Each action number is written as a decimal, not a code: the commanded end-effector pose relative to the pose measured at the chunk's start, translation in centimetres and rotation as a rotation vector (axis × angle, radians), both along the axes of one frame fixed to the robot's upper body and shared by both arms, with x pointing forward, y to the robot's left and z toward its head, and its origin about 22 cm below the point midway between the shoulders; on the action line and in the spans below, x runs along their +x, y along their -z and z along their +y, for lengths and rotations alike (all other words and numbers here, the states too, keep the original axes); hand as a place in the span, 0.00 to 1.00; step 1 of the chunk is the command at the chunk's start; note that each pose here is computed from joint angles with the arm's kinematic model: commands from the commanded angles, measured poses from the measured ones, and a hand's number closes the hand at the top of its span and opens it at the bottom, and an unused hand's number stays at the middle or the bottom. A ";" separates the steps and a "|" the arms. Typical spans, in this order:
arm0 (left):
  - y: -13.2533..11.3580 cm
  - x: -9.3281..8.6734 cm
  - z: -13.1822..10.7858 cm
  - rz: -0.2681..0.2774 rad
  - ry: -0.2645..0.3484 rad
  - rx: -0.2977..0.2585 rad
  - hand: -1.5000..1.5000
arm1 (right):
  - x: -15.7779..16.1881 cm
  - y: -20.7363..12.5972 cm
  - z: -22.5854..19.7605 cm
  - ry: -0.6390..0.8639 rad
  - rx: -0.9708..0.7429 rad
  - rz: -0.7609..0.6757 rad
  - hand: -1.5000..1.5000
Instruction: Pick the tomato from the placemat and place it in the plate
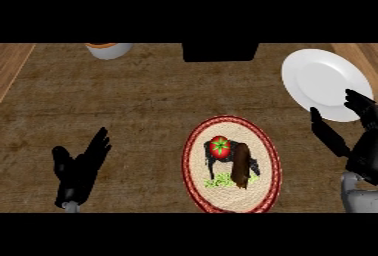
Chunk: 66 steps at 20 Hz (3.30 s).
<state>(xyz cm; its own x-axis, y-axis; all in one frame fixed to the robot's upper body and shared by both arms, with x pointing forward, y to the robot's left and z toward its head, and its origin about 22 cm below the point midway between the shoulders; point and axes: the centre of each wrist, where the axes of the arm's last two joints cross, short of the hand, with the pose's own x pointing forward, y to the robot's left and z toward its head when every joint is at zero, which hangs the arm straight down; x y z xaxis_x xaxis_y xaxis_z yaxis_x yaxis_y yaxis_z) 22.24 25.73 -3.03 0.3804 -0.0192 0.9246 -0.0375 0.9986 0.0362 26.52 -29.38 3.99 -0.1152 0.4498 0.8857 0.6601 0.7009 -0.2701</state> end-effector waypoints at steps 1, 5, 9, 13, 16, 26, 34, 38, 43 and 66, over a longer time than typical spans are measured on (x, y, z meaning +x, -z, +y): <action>0.2 0.0 -1.3 -0.001 0.026 -0.021 0.50 | -3.8 2.1 4.3 0.096 0.006 -0.077 0.00; -0.3 0.5 -1.0 0.013 0.028 -0.033 0.50 | -7.3 0.8 5.4 0.044 -0.068 0.009 0.00; 1.0 -0.1 -0.4 0.011 0.043 -0.013 0.50 | -7.9 0.7 4.2 -0.042 -0.192 0.273 0.00; -0.6 1.3 -1.9 -0.017 0.041 -0.024 0.50 | -7.7 -1.5 4.6 -0.139 -0.258 0.508 0.00; 0.7 0.5 -2.5 0.002 0.055 -0.028 0.50 | -7.7 -4.7 6.6 -0.169 -0.288 0.584 0.00; 0.3 2.3 -3.1 -0.008 0.061 -0.021 0.50 | -4.4 -5.5 17.0 -0.154 -0.324 0.764 0.00; 1.1 0.8 0.2 -0.011 0.058 -0.042 0.50 | -2.4 -2.4 17.4 -0.176 -0.282 0.898 0.00; -0.2 1.1 -1.3 0.006 0.053 -0.047 0.50 | -1.9 -1.7 19.4 -0.200 -0.267 0.926 0.00; 0.1 1.1 0.1 -0.001 0.037 -0.022 0.50 | -0.4 -1.8 19.7 -0.182 -0.278 0.893 0.00; 0.8 1.3 -0.8 0.001 0.068 -0.036 0.50 | 3.6 5.4 20.3 -0.240 -0.424 1.133 1.00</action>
